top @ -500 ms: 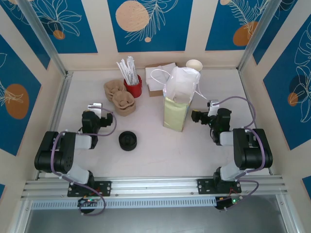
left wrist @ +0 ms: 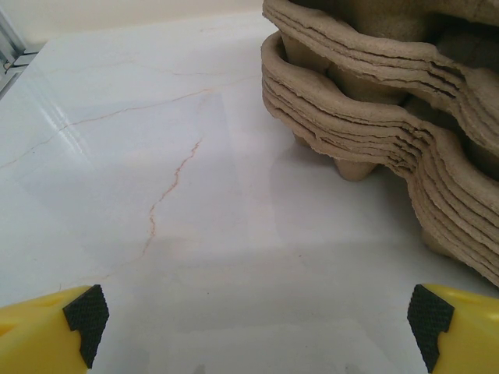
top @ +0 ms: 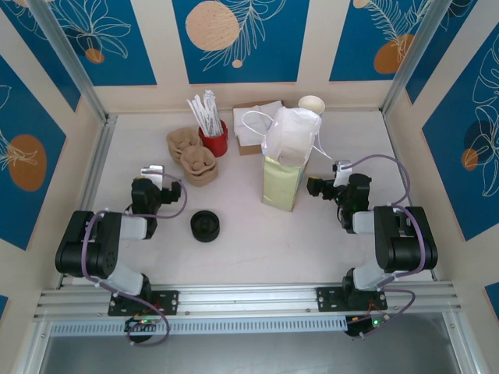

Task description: Pack the takeout coffee

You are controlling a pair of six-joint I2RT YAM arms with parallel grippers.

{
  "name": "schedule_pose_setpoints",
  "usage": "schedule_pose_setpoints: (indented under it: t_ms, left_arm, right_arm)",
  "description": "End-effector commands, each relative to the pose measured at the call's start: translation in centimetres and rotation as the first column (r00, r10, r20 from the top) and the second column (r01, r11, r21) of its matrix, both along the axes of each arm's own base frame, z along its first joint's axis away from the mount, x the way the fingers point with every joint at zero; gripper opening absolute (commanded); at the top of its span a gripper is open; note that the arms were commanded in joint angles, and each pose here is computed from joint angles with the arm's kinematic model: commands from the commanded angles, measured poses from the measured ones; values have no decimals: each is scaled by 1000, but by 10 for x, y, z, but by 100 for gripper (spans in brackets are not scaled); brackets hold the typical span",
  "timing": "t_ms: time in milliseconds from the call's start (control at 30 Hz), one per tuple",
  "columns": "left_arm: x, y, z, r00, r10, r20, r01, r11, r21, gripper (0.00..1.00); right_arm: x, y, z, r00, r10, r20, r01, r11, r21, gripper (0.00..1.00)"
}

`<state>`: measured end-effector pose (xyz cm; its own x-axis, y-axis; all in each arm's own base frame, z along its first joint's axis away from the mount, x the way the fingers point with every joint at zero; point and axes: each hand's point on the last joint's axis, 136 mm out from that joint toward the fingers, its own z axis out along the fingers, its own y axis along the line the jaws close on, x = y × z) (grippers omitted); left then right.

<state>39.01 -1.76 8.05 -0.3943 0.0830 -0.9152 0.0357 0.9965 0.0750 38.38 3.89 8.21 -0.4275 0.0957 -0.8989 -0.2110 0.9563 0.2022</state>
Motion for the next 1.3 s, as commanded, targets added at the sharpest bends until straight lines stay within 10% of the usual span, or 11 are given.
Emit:
schedule_pose_setpoints:
  t_ms: [0,667,1000,1267]
  left_arm:
    - [6,-5,8,999,-27,20,27,1000,1,100]
    - [-8,9,53,997,56,46,-57,998,7,100]
    - [-49,27,168,969,248,21,-236,944,-230,100]
    - [-70,30,212,953,295,-62,-300,902,-310,100]
  right_arm:
    - [7,2,15,998,22,56,-21,1000,-16,99]
    - [5,-44,46,980,-196,-14,197,980,38,99]
    - [-8,-105,135,830,-506,-235,556,787,268,100]
    - [39,-40,204,896,-137,-423,338,829,446,97]
